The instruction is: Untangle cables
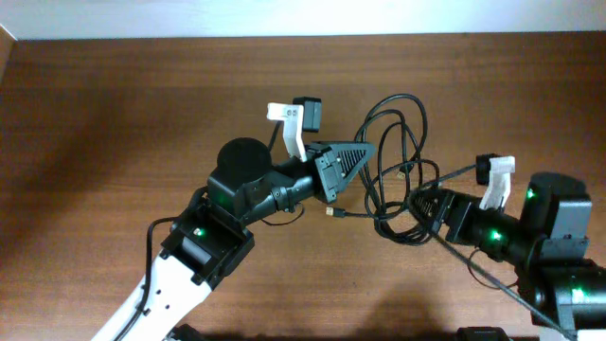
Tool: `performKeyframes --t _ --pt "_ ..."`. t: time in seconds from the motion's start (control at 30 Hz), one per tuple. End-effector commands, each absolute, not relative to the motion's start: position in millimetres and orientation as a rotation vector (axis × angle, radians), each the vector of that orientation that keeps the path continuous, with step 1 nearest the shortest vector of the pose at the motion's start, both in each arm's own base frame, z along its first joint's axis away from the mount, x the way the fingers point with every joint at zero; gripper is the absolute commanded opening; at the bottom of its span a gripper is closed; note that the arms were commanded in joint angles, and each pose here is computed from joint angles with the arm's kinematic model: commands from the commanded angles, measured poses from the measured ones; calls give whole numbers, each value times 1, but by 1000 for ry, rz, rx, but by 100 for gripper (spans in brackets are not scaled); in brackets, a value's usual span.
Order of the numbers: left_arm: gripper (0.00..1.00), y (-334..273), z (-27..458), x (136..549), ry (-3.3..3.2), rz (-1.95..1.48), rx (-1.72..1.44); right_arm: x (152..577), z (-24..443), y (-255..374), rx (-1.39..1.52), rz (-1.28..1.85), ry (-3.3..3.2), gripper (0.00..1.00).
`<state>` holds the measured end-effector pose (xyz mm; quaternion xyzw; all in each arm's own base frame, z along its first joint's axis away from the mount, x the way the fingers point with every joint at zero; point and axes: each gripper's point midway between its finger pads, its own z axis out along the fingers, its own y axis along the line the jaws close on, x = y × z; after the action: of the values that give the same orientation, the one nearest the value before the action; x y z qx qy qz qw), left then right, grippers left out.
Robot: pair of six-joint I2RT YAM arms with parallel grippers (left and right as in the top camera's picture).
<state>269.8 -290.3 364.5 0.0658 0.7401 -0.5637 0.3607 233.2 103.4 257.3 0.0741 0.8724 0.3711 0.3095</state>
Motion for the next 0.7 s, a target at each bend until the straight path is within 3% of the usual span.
performKeyframes --t 0.0,0.23,0.4,0.53,0.67 --pt "0 -292 380 263 1875 -1506 201 238 266 106 285 1042 2295 77" --pt "0 -293 381 261 1877 -1522 201 243 260 106 385 1078 2320 61" --pt "0 -295 387 257 1852 -1546 233 248 260 115 363 1157 2328 57" --pt "0 -295 387 257 1852 -1546 234 254 265 123 314 1233 2315 42" --pt "0 -294 387 258 1852 -1543 231 254 266 125 303 1251 2313 35"
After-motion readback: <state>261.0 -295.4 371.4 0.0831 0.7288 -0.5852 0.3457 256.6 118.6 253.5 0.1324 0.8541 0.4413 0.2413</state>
